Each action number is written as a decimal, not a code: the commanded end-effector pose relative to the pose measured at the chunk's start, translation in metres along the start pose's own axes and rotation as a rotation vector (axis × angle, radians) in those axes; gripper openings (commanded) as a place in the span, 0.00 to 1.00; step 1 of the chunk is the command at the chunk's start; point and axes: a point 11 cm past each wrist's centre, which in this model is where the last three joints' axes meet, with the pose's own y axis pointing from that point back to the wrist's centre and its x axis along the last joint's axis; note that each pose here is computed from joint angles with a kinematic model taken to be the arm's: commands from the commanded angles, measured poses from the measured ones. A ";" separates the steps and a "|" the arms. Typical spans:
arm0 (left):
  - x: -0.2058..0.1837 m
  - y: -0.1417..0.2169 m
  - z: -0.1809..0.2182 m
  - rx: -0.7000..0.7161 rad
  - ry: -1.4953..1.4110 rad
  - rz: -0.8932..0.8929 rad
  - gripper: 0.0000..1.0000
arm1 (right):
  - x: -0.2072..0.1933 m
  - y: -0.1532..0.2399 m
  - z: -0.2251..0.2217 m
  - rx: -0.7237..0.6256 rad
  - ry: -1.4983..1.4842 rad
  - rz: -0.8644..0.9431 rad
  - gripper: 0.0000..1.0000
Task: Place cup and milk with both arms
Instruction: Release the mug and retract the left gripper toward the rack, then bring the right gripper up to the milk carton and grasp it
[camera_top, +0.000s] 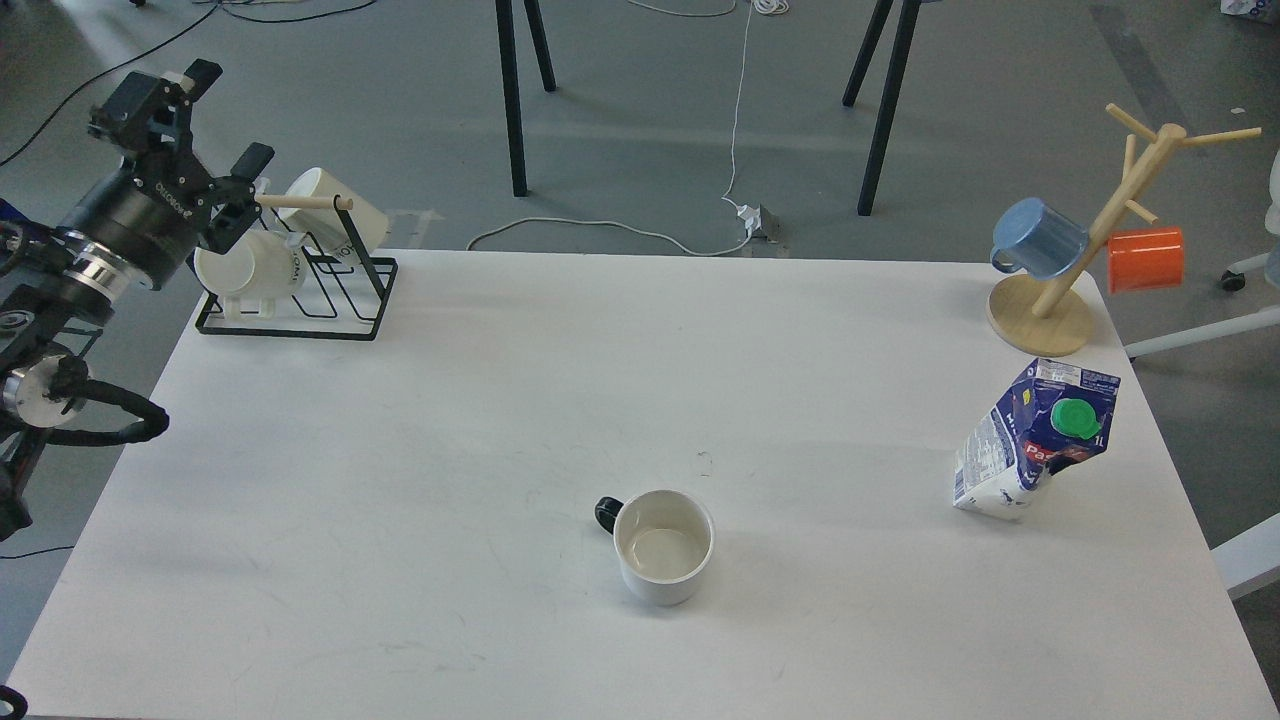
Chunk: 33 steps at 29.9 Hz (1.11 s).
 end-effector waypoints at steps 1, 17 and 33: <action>0.007 0.011 -0.010 0.012 0.034 0.037 0.96 | 0.007 0.018 0.034 -0.098 -0.036 0.026 0.97; 0.009 0.028 -0.031 0.060 0.048 0.056 0.97 | -0.029 0.054 0.216 -0.431 -0.256 -0.128 0.98; 0.011 0.046 -0.052 0.109 0.061 0.074 0.98 | -0.059 0.030 0.255 -0.413 -0.329 -0.202 0.98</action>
